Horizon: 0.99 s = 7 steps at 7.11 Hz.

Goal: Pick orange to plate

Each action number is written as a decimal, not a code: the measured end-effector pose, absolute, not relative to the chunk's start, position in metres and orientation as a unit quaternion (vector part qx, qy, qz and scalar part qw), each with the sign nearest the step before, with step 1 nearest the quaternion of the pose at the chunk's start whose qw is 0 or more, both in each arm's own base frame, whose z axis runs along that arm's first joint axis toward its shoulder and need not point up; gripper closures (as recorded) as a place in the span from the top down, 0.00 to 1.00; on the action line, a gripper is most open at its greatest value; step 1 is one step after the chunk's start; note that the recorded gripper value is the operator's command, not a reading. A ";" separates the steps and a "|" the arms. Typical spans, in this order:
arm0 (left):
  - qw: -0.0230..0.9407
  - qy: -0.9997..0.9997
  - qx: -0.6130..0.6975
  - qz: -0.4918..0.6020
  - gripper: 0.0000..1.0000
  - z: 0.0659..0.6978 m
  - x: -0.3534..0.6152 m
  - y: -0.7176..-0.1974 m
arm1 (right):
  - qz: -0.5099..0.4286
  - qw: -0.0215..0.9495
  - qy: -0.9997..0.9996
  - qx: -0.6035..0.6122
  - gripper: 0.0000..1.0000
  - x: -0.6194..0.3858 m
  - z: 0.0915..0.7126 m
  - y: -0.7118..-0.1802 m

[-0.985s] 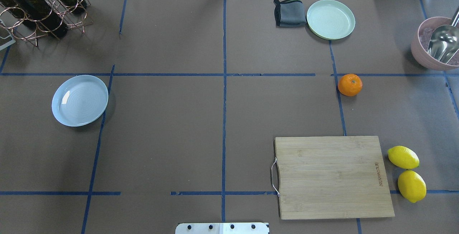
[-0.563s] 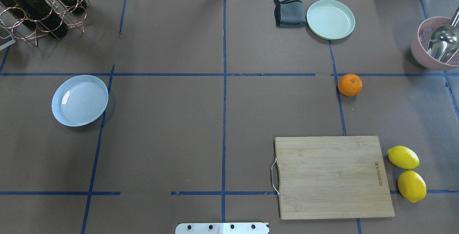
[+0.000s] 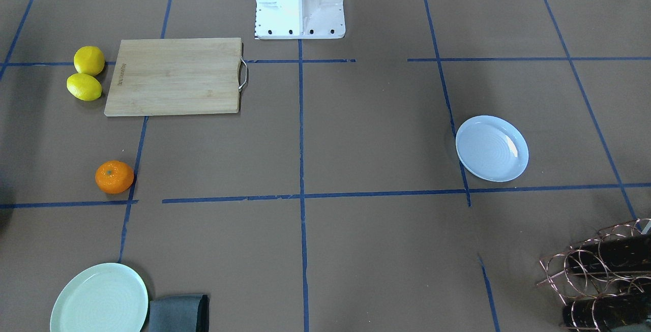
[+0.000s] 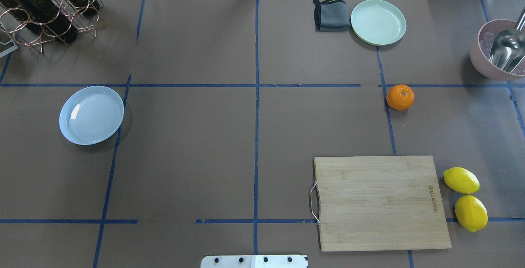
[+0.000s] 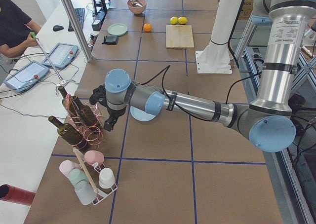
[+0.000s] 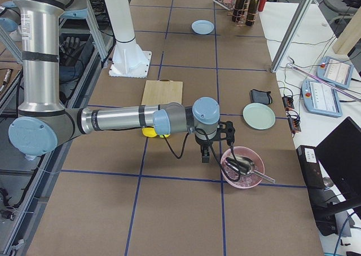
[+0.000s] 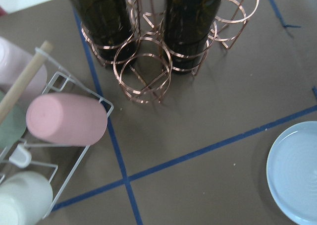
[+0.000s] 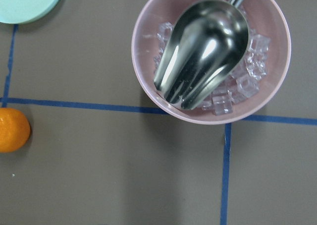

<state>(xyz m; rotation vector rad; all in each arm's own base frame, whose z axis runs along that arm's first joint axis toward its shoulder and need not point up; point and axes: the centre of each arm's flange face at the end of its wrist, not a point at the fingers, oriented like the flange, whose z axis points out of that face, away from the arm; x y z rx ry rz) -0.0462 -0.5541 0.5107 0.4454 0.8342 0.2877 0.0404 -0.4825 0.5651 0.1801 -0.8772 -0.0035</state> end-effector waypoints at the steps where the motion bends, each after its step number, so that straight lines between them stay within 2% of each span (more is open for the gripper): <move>1: 0.872 0.404 0.231 0.150 1.00 0.503 -0.033 -0.557 | 0.005 0.897 -0.430 0.104 1.00 0.040 0.557 -0.485; 3: 0.869 0.416 0.219 0.154 1.00 0.503 -0.003 -0.561 | 0.012 0.882 -0.459 0.104 1.00 0.036 0.550 -0.483; 5: 0.880 0.425 0.159 0.141 1.00 0.517 0.081 -0.557 | 0.017 0.875 -0.473 0.105 1.00 0.035 0.541 -0.482; 7: 0.892 0.422 0.130 0.093 1.00 0.550 0.133 -0.531 | 0.022 0.873 -0.476 0.106 1.00 0.035 0.534 -0.483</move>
